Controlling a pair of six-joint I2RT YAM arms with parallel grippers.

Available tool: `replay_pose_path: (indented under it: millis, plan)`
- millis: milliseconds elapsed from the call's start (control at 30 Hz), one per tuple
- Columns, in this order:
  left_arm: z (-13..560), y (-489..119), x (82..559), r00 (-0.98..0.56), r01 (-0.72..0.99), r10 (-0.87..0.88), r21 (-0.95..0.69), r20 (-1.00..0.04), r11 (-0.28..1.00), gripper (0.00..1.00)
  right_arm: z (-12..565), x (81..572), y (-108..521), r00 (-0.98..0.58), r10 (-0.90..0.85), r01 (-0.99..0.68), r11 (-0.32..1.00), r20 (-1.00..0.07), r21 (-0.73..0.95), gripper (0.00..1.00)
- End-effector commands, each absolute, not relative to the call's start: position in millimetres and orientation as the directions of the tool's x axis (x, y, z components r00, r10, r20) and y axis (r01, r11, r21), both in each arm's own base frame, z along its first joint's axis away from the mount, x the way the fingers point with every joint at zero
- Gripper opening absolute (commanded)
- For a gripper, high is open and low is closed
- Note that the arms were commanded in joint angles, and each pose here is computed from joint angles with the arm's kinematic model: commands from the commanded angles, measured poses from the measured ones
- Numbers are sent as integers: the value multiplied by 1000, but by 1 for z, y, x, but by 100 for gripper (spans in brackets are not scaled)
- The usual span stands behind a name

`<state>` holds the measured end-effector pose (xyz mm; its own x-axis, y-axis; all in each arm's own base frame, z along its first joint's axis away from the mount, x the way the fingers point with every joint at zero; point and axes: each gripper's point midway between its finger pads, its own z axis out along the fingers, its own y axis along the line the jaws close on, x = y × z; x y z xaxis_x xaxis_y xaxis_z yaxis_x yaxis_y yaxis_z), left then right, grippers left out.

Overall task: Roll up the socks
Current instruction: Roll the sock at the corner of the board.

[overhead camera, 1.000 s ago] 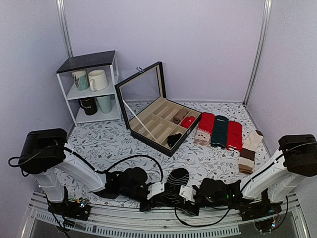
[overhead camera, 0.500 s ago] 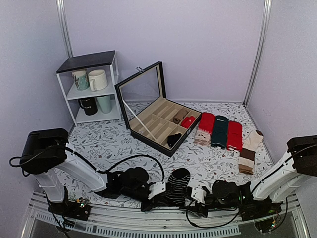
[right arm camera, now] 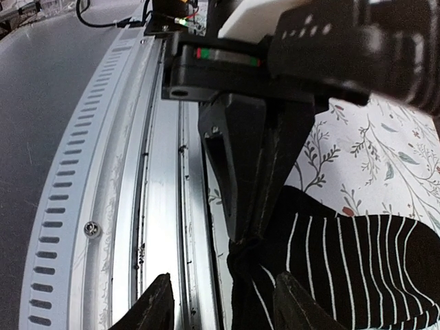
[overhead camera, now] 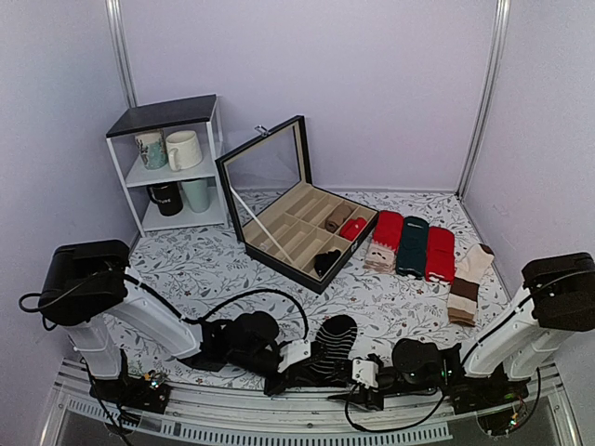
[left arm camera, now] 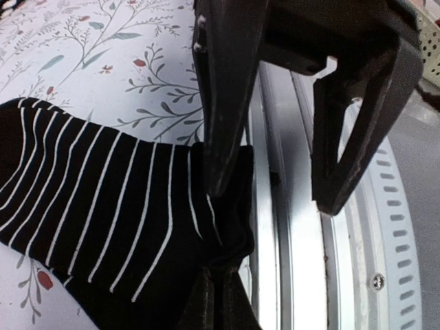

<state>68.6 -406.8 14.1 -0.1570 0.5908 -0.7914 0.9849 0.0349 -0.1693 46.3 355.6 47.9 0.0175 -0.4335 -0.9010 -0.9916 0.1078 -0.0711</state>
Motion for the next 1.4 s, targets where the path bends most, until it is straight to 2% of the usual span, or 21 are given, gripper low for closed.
replay_pose_path:
  millis: [0, 233, 367, 433, 633, 700, 767, 800, 1000, 1167, 1367]
  plan:
    - [-38, -366, 67, -229, 970, 738, -214, -635, 117, 0, 31, 42, 359, 41, -468, -994, 69, -883, -83, 50]
    - [-38, -366, 65, -232, 968, 738, -225, -634, 111, 0, 15, 59, 354, 26, -490, -980, 161, -871, -120, 48]
    - [-37, -367, 64, -230, 968, 736, -231, -637, 103, 0, 9, 60, 352, 7, -502, -978, 176, -865, -109, 42]
    - [-36, -367, 63, -228, 967, 735, -234, -639, 97, 0, 6, 60, 350, -9, -508, -979, 181, -861, -97, 37]
    - [-26, -370, 66, -213, 973, 712, -213, -669, 92, 0, -4, 60, 343, -98, -520, -975, 223, -848, -24, 8]
    - [-19, -372, 70, -201, 978, 694, -187, -691, 98, 8, -7, 60, 340, -156, -516, -968, 250, -842, 26, 4]
    - [-7, -375, 75, -180, 983, 669, -151, -721, 101, 26, -8, 61, 336, -217, -505, -958, 276, -835, 81, 3]
    - [1, -377, 78, -164, 986, 652, -130, -740, 101, 29, -9, 63, 334, -253, -500, -951, 287, -828, 117, 3]
    - [46, -387, 86, 4, 994, 558, 65, -830, 90, 33, -17, 77, 324, -501, -459, -860, 356, -733, 365, 2]
    - [52, -390, 80, 128, 979, 553, 194, -824, 62, 36, -18, 73, 323, -632, -444, -775, 368, -635, 513, 2]
    - [57, -395, 79, 236, 950, 542, 309, -807, 45, 39, -19, 50, 327, -758, -480, -626, 349, -441, 697, 2]
